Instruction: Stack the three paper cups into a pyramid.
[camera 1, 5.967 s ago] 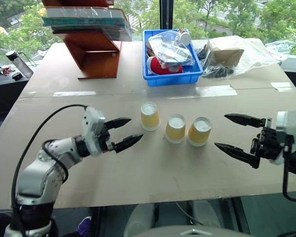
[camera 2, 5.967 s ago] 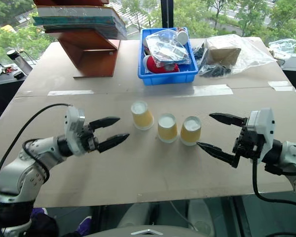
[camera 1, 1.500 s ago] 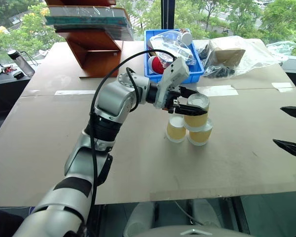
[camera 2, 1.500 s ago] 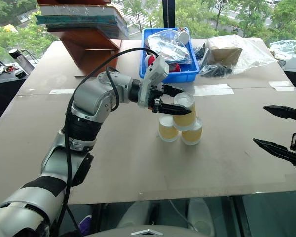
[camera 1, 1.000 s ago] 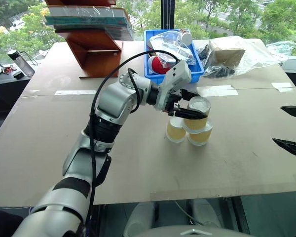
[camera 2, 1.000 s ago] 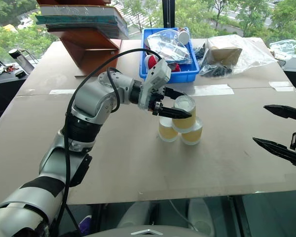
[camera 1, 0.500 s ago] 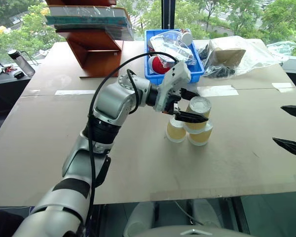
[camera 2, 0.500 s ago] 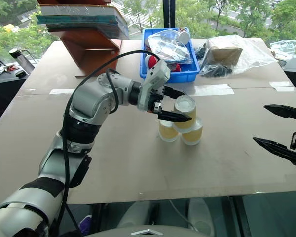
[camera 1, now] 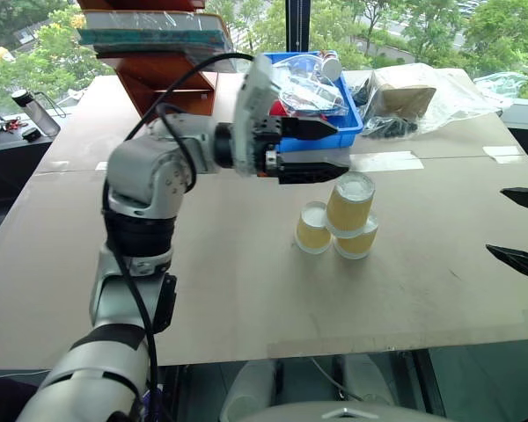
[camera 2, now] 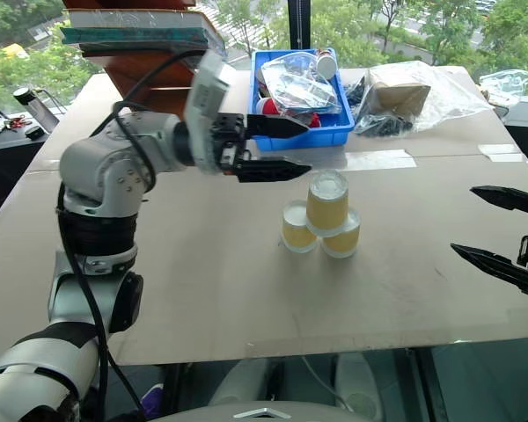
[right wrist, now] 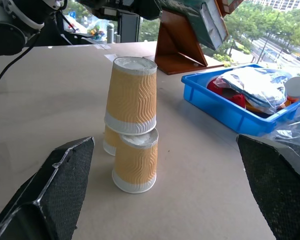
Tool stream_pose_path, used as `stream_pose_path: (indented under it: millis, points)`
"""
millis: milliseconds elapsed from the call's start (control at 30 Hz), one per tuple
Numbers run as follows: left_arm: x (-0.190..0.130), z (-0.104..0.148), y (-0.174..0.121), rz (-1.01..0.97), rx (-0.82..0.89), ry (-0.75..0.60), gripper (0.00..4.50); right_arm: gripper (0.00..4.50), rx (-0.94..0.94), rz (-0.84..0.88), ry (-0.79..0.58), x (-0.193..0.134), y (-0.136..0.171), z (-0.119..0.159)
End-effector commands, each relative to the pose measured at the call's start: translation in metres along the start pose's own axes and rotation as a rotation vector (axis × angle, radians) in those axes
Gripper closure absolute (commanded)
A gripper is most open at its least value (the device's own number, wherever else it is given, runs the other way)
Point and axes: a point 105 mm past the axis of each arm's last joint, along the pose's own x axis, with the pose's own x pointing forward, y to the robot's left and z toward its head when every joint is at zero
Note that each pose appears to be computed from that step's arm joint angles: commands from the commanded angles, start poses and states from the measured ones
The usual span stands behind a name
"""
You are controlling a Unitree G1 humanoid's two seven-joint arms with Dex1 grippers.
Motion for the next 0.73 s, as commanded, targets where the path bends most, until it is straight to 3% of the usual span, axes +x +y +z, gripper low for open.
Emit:
stream_pose_path:
  millis: [33, 167, 300, 600, 733]
  points:
    - [-0.027, 0.002, -0.007, 0.108, 0.009, -0.069, 0.04, 0.00, -0.014, -0.008, 0.011, 0.000, 0.003, 0.000]
    - [-0.058, -0.033, -0.021, 0.252, -0.042, -0.043, 0.04, 0.00, 0.020, -0.037, 0.055, -0.007, 0.007, -0.016]
    - [-0.091, -0.086, -0.046, 0.422, -0.125, 0.072, 0.04, 0.00, 0.078, -0.102, 0.103, -0.025, 0.009, -0.034]
    - [-0.144, -0.146, -0.088, 0.673, -0.177, 0.200, 0.04, 0.00, 0.127, -0.170, 0.177, -0.046, 0.012, -0.051]
    - [-0.147, -0.156, -0.096, 0.717, -0.194, 0.201, 0.04, 0.00, 0.143, -0.169, 0.178, -0.043, 0.015, -0.054]
